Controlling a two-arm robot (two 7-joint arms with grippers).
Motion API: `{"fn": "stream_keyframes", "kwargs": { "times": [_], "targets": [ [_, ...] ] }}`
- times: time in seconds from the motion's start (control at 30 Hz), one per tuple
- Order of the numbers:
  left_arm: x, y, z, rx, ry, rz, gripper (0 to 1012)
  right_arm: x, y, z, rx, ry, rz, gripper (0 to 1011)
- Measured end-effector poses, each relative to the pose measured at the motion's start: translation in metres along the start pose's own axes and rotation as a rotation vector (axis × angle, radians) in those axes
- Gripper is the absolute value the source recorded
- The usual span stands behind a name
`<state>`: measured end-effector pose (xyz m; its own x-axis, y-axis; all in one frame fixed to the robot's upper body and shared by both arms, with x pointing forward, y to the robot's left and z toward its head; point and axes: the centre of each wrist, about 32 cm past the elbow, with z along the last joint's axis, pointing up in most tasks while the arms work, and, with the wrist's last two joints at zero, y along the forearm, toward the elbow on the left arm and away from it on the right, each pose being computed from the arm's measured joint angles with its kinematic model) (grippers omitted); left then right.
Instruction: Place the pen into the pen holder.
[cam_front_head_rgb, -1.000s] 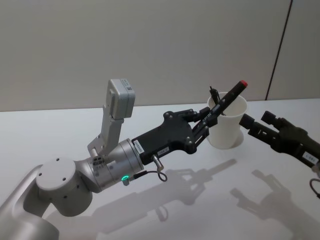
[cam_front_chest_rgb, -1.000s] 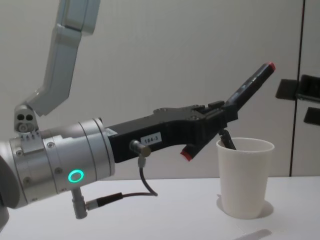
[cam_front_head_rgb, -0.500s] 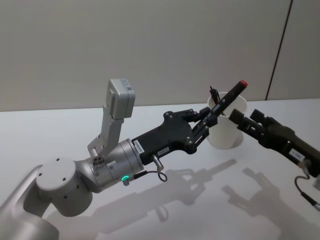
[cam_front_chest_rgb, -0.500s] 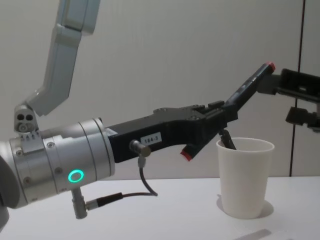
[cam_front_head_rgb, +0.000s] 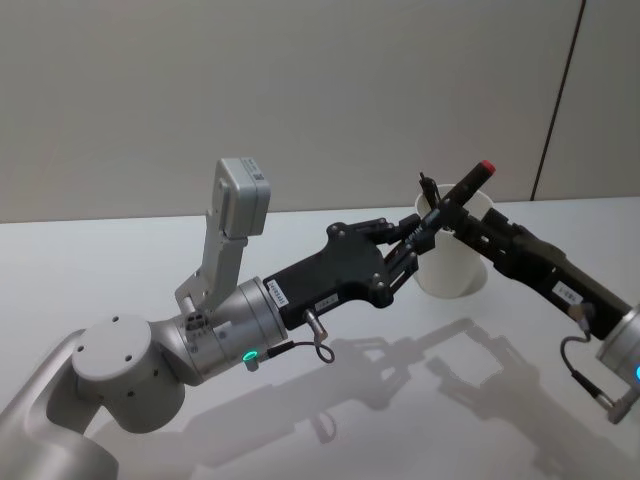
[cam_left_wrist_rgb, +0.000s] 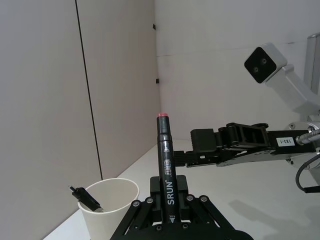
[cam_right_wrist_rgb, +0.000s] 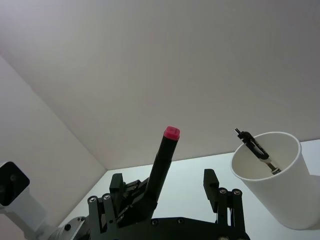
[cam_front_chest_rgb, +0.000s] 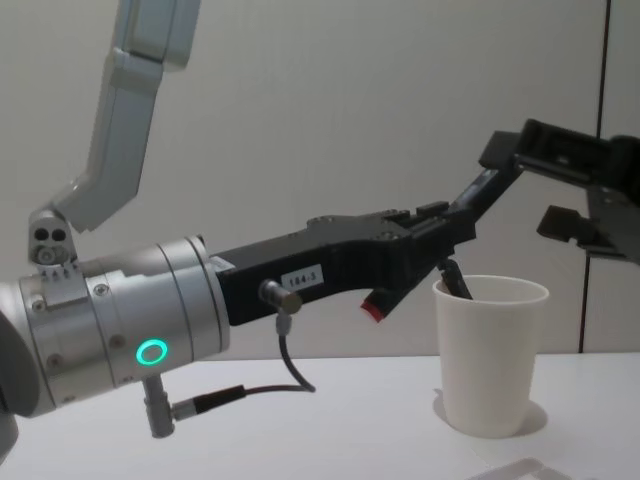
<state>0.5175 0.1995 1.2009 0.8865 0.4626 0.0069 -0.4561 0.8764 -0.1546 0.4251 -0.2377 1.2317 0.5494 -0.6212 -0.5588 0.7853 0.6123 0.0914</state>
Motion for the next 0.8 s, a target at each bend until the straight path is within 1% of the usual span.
{"fn": "stream_keyframes", "kwargs": {
  "times": [0.43, 0.8],
  "targets": [
    [0.0000, 0.0000, 0.0000, 0.000, 0.000, 0.000, 182, -0.006, 0.015, -0.004, 0.019, 0.083, -0.029, 1001],
    [0.0000, 0.0000, 0.0000, 0.000, 0.000, 0.000, 182, -0.010, 0.023, -0.005, 0.004, 0.146, -0.039, 1001]
  ]
}}
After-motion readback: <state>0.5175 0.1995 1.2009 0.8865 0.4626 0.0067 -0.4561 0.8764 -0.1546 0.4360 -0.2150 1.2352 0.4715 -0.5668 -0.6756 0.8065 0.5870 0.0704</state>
